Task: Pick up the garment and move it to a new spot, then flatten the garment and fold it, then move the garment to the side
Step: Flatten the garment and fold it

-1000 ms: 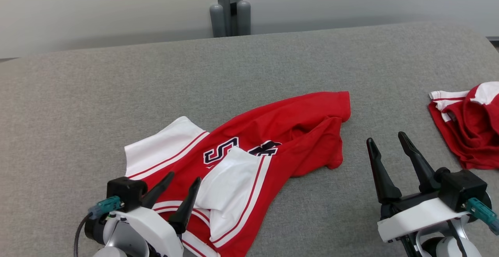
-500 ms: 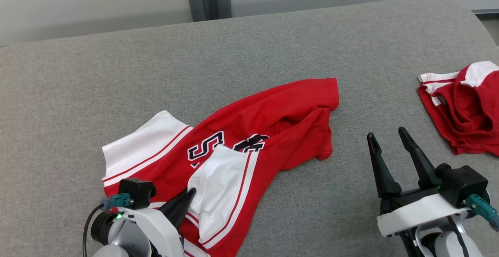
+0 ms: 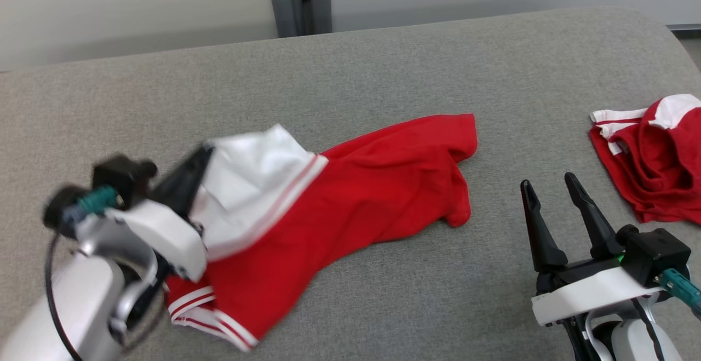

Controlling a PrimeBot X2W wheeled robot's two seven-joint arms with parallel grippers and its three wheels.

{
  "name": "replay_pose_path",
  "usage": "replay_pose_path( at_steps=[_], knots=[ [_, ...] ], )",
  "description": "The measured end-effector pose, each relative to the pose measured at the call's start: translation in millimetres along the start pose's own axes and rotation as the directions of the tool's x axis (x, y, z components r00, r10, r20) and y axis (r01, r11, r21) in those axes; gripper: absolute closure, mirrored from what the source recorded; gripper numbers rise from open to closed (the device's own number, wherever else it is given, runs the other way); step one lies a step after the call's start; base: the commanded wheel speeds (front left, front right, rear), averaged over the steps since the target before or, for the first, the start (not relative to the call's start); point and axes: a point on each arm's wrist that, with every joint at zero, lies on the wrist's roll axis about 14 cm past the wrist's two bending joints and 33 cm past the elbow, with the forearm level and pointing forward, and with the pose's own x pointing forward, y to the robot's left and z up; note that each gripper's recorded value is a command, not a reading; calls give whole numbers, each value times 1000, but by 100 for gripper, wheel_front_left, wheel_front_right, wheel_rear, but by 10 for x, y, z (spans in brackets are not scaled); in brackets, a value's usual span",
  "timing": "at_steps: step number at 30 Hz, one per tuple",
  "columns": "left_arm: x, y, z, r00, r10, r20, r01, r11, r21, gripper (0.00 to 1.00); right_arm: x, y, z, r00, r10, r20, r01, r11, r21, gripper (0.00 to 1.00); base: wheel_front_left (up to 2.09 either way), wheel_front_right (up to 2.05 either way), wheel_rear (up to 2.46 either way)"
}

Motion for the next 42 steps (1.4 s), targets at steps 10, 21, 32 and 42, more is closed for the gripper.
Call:
replay_pose_path(
  at_steps=[10, 21, 32, 42],
  knots=[
    [412, 394, 1408, 954, 30, 300, -106, 964, 242, 100, -107, -113, 96, 998, -40, 38, 39, 999, 18, 0, 0, 0, 0],
    [180, 428, 1422, 887, 44, 459, -193, 939, 284, 100, -139, -189, 49, 997, -65, 32, 64, 998, 27, 0, 0, 0, 0],
    [-515, 345, -319, 948, 274, 161, -276, 961, -14, 100, 64, 51, -24, 1000, 16, -4, -16, 1000, 13, 0, 0, 0, 0],
    [-794, 413, -796, 929, 368, 41, -358, 921, -155, 0, 150, 207, -26, 998, 63, -12, -63, 998, 13, 0, 0, 0, 0]
  ],
)
